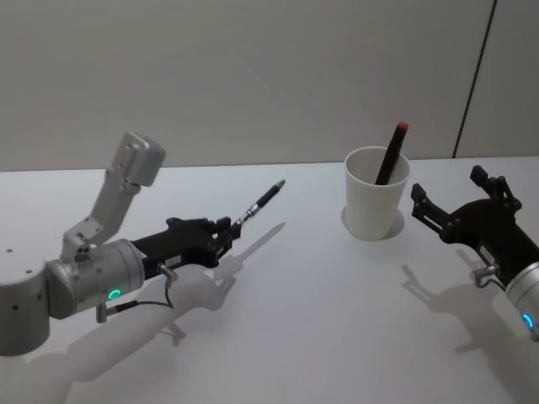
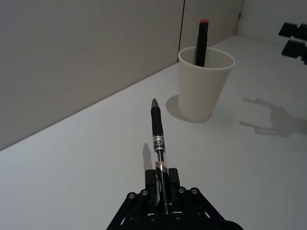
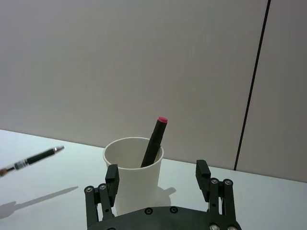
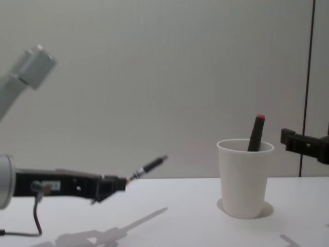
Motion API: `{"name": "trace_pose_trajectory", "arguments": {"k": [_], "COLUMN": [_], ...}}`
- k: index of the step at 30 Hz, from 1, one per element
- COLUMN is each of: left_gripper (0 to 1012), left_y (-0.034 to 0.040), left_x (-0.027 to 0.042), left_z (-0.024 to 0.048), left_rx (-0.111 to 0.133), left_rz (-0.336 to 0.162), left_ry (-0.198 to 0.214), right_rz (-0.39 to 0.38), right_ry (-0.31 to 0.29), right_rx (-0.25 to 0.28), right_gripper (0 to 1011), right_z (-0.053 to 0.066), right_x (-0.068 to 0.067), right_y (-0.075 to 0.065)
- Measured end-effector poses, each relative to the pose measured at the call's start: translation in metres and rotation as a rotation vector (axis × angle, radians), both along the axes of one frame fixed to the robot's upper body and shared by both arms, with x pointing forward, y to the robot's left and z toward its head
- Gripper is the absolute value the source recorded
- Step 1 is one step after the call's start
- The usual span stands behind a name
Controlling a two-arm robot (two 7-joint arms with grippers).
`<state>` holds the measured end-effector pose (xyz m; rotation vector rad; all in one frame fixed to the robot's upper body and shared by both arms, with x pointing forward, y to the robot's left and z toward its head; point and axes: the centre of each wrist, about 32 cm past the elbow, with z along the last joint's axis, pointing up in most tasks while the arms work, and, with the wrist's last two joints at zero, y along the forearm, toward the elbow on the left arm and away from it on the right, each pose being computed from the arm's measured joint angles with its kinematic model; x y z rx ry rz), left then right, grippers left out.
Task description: Place the pen into the pen holder.
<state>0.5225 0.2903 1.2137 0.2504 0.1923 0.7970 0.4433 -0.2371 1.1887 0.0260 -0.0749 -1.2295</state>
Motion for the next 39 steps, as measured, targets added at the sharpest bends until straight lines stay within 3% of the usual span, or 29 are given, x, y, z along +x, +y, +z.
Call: {"name": "trace_pose_trajectory", "arguments": {"k": [1, 12, 20, 27, 39], "left_gripper": [161, 161, 161, 161, 161], "left_y": [0.0023, 0.0125, 0.0136, 0.0101, -0.009], "left_x": [-0.0019, -0.0145, -0.0207, -0.0222, -0.018], "left_z": [0.0018, 0.0116, 0.0176, 0.0197, 0.0207], "left_rx": [-0.021, -0.132, -0.182, -0.205, -0.22], "left_rz": [0.005, 0.008, -0.046, -0.111, -0.268], "left_ry": [-0.018, -0.127, -0.184, -0.218, -0.263], "right_rz": [0.0, 0.0, 0.0, 0.0, 0.0], "right_ry": [0.0, 0.0, 0.0, 0.0, 0.0], "right_rx": [0.0, 0.0, 0.0, 0.0, 0.0], "right_gripper": [1001, 1002, 1001, 1002, 1001], "right_z": [0.0, 0.0, 0.0, 0.0, 0.0], "right_x": [0.0, 0.0, 0.0, 0.0, 0.0], "right_y": [0.0, 0.0, 0.0, 0.0, 0.0]}}
